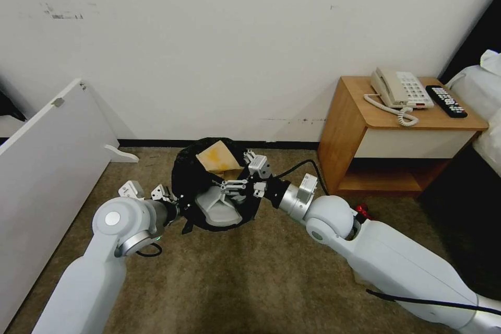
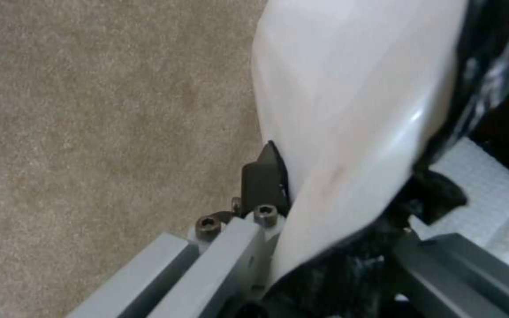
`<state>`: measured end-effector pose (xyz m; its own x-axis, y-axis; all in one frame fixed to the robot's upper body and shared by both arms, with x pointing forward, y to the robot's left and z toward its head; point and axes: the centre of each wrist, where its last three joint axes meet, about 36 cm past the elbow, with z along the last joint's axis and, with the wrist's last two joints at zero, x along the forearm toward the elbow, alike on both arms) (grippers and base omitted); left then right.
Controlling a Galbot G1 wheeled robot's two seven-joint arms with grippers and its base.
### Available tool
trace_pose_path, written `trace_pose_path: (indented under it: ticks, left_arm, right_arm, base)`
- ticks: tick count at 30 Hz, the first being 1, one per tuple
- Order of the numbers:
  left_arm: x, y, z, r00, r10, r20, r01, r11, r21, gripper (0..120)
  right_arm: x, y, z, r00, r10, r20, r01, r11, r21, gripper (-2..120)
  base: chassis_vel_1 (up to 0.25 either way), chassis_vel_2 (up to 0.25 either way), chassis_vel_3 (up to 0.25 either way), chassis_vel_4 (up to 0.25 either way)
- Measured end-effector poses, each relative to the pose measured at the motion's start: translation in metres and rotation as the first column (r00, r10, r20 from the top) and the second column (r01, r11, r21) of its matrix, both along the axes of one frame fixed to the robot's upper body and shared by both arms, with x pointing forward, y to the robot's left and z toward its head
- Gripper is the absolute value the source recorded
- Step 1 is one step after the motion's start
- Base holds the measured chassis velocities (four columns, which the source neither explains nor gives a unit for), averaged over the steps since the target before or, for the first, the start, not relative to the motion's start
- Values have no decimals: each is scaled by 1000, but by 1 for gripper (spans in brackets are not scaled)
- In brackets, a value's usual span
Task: Pick up the trash bin, then pick up the garbage from the floor and place it into the trash bin.
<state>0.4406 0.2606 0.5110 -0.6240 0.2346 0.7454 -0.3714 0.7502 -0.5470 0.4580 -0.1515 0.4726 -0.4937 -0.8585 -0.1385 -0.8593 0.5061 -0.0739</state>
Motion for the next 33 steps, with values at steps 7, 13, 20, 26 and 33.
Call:
trace_pose_path:
  ticks: [7, 13, 20, 26, 33]
  left_arm:
    - [5, -2, -1, 1000, 7, 1, -7, 1000, 12, 0]
    - [6, -2, -2, 1000, 10, 0, -10, 1000, 17, 0]
    - [9, -6, 2, 1000, 6, 9, -6, 1000, 8, 0]
    - [9, -7, 3, 1000, 8, 13, -8, 1000, 4, 0]
    - [5, -5, 2, 1000, 11, 10, -11, 1000, 3, 0]
  right_arm:
    - [-2, 5, 14, 1000, 17, -26, -17, 999, 35, 85]
    - [-5, 10, 19, 999, 33, -41, -31, 998, 48, 85]
    - [-6, 29, 25, 994, 89, -63, -85, 994, 65, 87]
    - [-2, 39, 25, 988, 147, -54, -145, 989, 32, 87]
    - [8, 42, 21, 977, 199, -81, -203, 978, -41, 88]
  base:
    - [0, 0, 0, 0]
    - [0, 0, 0, 0]
    - [0, 0, 0, 0]
    - [0, 0, 0, 0]
    - [0, 0, 0, 0]
